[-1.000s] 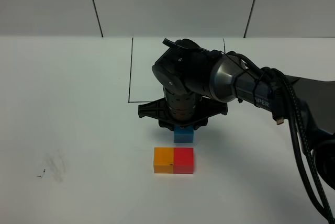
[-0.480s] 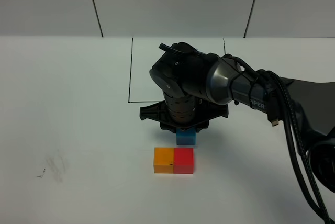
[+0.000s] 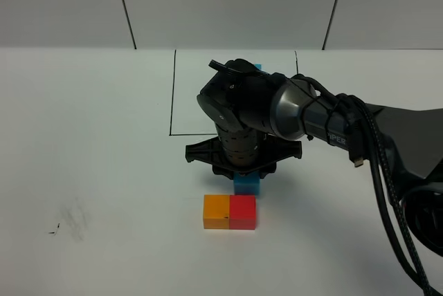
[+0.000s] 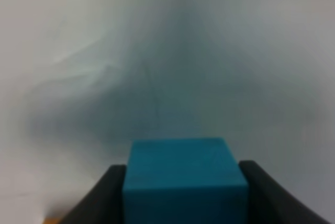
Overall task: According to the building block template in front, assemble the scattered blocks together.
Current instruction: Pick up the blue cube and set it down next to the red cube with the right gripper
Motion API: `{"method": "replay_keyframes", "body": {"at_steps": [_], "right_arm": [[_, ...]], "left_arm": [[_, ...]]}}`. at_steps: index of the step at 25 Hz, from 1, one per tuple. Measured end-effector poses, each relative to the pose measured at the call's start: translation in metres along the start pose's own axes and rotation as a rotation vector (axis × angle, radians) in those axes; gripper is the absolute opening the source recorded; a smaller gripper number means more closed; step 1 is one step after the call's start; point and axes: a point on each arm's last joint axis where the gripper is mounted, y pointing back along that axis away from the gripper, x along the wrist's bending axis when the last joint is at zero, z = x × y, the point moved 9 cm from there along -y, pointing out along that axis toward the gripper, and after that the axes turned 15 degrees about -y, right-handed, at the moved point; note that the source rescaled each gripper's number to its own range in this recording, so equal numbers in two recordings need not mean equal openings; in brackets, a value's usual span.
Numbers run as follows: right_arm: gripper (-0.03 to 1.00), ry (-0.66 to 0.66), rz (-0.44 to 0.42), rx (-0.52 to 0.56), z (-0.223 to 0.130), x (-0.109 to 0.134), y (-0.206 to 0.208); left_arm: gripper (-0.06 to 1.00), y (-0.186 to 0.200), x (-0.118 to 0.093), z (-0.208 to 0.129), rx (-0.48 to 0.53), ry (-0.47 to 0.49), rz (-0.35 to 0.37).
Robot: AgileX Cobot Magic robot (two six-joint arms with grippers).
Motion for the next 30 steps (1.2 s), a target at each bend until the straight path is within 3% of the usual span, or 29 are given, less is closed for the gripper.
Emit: {"method": "replay_keyframes", "body": {"at_steps": [30], "right_arm": [[0.3, -0.034, -0.019, 0.048, -0.011, 0.003, -0.024]], "left_arm": [[0.17, 0.0, 0.0, 0.0, 0.0, 0.001, 0.0]]}}
